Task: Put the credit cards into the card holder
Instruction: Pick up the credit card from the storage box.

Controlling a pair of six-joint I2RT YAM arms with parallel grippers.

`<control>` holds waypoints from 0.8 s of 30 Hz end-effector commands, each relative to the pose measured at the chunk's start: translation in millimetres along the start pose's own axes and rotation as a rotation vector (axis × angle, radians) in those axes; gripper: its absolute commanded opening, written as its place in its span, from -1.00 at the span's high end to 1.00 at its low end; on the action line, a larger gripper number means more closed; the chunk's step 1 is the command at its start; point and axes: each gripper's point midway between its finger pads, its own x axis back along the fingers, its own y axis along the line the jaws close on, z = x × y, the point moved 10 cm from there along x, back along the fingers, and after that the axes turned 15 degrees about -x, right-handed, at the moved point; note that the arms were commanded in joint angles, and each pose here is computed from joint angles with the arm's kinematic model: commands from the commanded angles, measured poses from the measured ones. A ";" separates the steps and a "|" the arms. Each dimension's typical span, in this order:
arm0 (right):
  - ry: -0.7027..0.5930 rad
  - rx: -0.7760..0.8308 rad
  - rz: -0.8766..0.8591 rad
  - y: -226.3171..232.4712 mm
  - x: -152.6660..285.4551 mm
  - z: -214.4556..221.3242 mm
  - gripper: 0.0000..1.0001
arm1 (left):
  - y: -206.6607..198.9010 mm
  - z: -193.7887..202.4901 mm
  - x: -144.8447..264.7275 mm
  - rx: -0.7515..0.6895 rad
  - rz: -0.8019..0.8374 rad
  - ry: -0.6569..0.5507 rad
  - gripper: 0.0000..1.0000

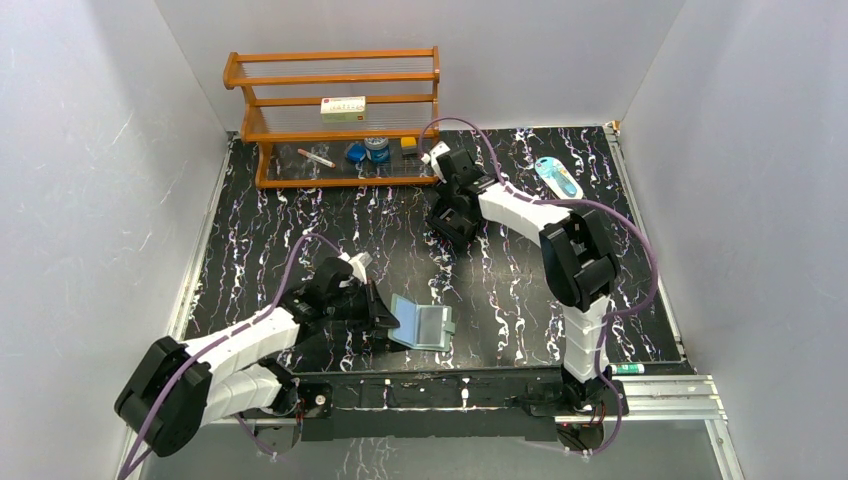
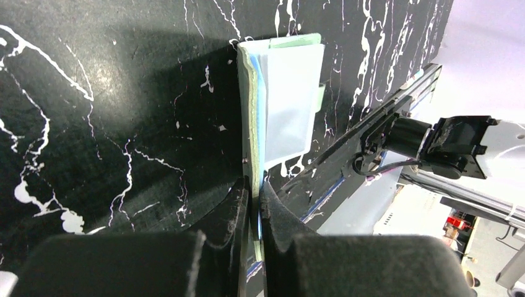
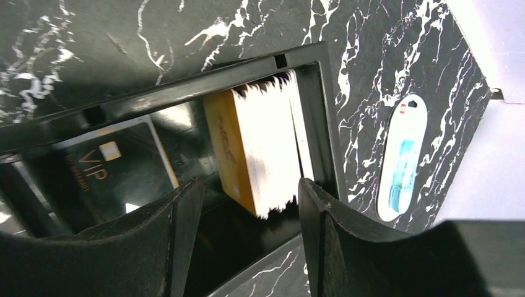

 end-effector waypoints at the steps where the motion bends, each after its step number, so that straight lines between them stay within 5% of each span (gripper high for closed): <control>1: -0.076 0.044 0.012 -10.6 -1.1 -21.7 -0.32 | -4.9 3.8 8.5 -0.003 0.056 -0.038 1.00; 24: -0.044 0.134 0.084 -6.6 -24.5 -4.8 -0.14 | -11.7 -2.2 16.1 -0.004 0.045 -0.061 0.97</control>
